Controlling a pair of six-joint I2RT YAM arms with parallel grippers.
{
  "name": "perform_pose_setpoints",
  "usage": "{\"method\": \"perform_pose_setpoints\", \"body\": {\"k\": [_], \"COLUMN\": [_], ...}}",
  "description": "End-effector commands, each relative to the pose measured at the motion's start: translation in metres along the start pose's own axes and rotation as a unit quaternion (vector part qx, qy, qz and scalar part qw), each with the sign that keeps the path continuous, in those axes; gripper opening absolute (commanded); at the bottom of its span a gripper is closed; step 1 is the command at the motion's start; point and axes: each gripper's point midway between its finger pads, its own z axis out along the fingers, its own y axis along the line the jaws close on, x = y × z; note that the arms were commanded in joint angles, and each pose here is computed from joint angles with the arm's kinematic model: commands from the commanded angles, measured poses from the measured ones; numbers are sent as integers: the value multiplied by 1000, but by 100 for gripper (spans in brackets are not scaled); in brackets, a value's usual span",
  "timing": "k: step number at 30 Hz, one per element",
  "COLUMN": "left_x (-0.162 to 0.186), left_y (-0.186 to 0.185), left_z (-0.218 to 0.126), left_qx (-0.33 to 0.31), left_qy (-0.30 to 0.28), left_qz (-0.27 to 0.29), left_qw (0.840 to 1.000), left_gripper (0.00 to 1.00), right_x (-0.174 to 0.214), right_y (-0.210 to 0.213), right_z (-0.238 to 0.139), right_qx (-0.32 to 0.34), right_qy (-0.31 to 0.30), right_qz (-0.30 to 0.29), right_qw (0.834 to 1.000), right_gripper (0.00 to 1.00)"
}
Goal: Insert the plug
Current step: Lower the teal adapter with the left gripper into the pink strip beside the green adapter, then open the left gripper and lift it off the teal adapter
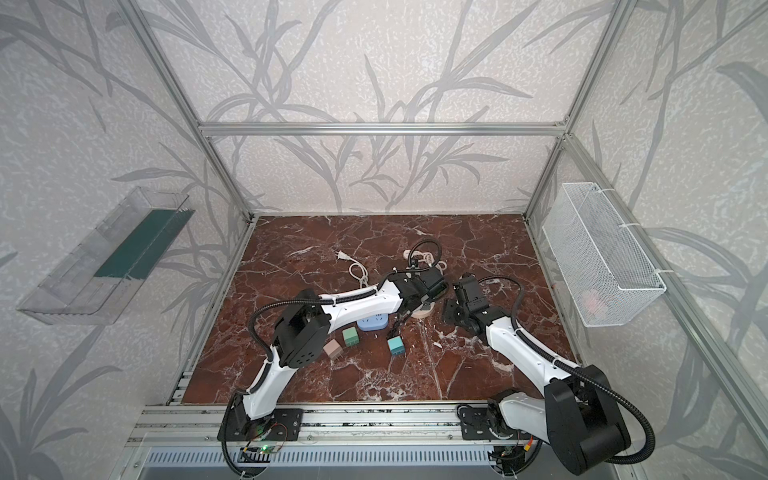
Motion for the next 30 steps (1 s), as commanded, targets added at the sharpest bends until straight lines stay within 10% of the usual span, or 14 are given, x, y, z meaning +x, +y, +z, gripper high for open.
{"method": "perform_pose_setpoints", "body": {"k": [1,13,30], "left_x": [103,61,-11], "left_y": [59,42,27], "left_z": [54,31,-20], "left_qx": [-105,-71,-60], "left_qy": [170,108,17], "left_qz": [62,92,121], "left_qw": [978,987,991], "left_gripper": [0,0,42], "right_x": [-1,-18,-30], "right_y": [-2,6,19], "right_z": [-3,-18,-40], "right_qx": [5,-7,-39], "right_qy": [1,-22,-44], "right_qz": [4,-4,6], "right_qw": [1000,1000,998], "right_gripper": [63,63,63]}}
